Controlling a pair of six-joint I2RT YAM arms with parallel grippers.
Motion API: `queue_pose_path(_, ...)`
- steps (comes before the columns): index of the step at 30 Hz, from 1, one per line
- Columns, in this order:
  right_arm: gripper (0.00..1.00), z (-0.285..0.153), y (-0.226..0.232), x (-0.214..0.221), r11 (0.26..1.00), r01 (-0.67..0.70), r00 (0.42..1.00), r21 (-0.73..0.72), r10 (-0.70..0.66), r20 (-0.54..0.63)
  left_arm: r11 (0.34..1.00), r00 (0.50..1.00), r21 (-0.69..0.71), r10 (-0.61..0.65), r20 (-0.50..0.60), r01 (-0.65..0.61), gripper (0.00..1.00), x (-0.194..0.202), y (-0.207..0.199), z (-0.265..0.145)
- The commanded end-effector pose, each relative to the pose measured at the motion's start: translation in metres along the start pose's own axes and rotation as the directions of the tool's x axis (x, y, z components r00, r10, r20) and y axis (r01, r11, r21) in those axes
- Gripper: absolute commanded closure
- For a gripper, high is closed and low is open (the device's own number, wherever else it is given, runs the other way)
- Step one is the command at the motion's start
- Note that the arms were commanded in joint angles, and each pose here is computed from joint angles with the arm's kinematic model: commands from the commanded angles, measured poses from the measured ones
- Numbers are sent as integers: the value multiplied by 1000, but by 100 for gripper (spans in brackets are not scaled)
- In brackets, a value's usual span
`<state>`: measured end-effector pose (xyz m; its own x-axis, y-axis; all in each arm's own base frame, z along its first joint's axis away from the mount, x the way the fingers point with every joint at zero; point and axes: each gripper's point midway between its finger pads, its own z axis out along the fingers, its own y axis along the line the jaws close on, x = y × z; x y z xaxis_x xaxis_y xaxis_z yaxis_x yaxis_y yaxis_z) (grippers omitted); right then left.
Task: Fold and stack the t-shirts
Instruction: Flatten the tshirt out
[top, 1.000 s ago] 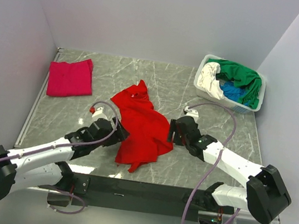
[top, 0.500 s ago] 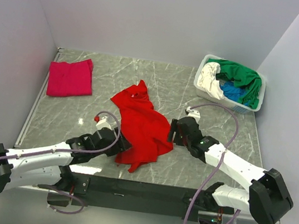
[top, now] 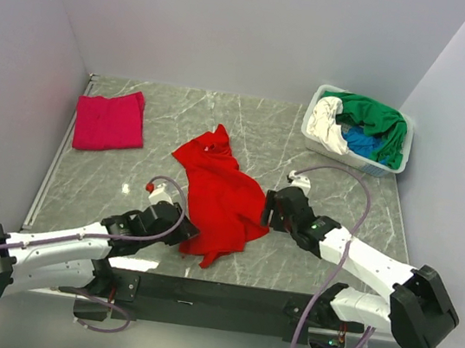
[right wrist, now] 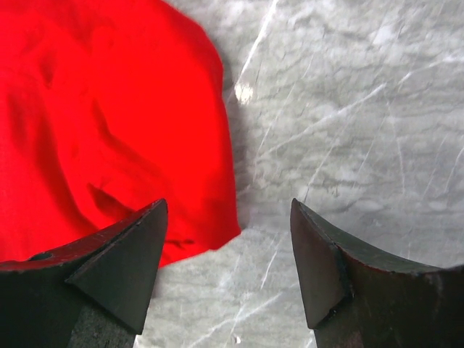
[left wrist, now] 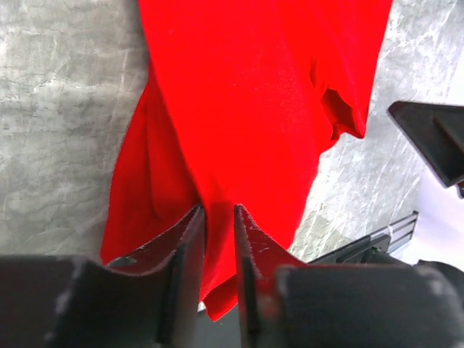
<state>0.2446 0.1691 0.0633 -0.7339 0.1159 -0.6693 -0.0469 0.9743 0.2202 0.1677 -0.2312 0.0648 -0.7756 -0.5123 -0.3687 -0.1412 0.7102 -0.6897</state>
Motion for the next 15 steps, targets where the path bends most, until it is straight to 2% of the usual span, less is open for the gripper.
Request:
queue_pose_path(1,25,-5,4,1,1000,-12,1000,-17,13,22,999,999,46,-14,29,12,76,-10,-21,-6)
queue_pose_path(6,26,-10,5,12,1000,-10,1000,-27,10,4,995,999,96,-25,35,22,99,-14,-34,-14)
queue_pose_path(11,27,-21,15,29,997,-8,1000,-77,7,-21,991,997,133,-42,69,32,99,-25,-46,-23)
queue_pose_path(15,28,-33,31,45,989,-10,999,-148,5,-35,978,983,207,-39,177,1,100,-55,-81,-40)
